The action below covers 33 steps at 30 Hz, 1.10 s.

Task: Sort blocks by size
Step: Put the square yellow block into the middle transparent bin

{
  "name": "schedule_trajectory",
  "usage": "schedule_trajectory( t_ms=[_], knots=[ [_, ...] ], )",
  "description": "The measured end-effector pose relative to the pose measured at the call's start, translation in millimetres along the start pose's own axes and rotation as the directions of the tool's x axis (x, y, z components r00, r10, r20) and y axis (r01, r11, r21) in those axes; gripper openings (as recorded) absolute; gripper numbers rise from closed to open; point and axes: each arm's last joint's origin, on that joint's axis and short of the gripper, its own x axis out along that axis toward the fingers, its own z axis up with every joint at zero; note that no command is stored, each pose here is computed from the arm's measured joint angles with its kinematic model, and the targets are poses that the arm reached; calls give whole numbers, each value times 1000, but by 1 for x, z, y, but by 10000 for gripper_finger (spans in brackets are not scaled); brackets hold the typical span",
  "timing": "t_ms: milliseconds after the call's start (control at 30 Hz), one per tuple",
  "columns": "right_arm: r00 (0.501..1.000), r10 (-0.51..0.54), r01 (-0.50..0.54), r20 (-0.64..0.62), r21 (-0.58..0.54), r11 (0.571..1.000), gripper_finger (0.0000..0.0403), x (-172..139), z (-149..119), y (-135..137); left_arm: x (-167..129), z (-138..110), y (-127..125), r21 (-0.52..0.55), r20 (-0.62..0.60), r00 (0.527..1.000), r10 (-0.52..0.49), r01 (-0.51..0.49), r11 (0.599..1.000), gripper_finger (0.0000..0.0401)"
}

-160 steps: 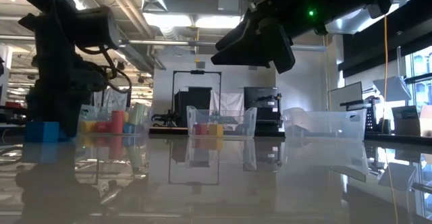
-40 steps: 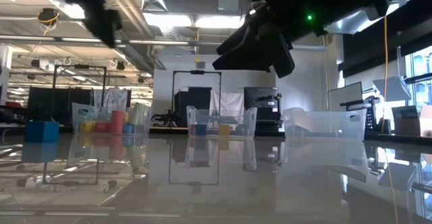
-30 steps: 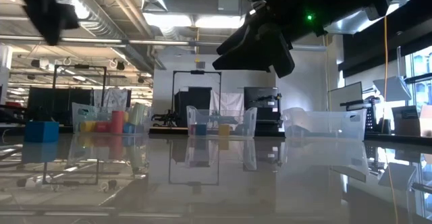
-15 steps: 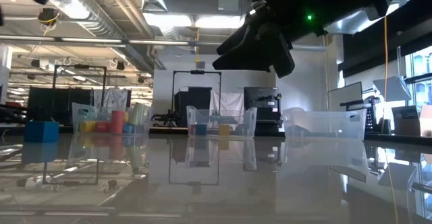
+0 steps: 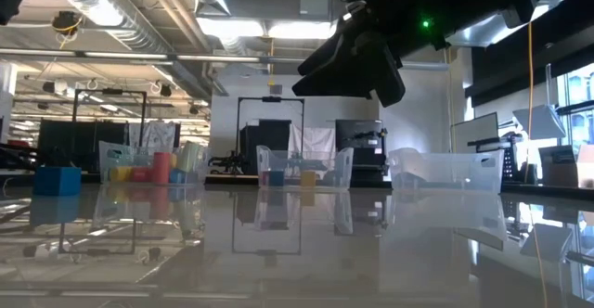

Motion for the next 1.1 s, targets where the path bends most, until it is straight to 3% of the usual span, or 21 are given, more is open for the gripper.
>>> schedule_trajectory(
  t_ms=[367, 600, 867, 1100],
  knots=[
    [1000, 0, 0, 0, 0, 1000, 278, 0, 0, 0, 22, -6, 9, -21, -6, 996, 84, -84, 996, 243],
    [1000, 0, 0, 0, 0, 1000, 278, 0, 0, 0, 35, -12, 9, -12, -8, 1000, 27, -28, 1000, 243],
    [1000, 0, 0, 0, 0, 1000, 278, 0, 0, 0, 52, -13, 21, -27, -8, 998, 62, -62, 998, 242],
    [1000, 0, 0, 0, 0, 1000, 278, 0, 0, 0, 61, -14, 20, -6, -10, 1000, -1, 0, 1000, 200]
  ],
)
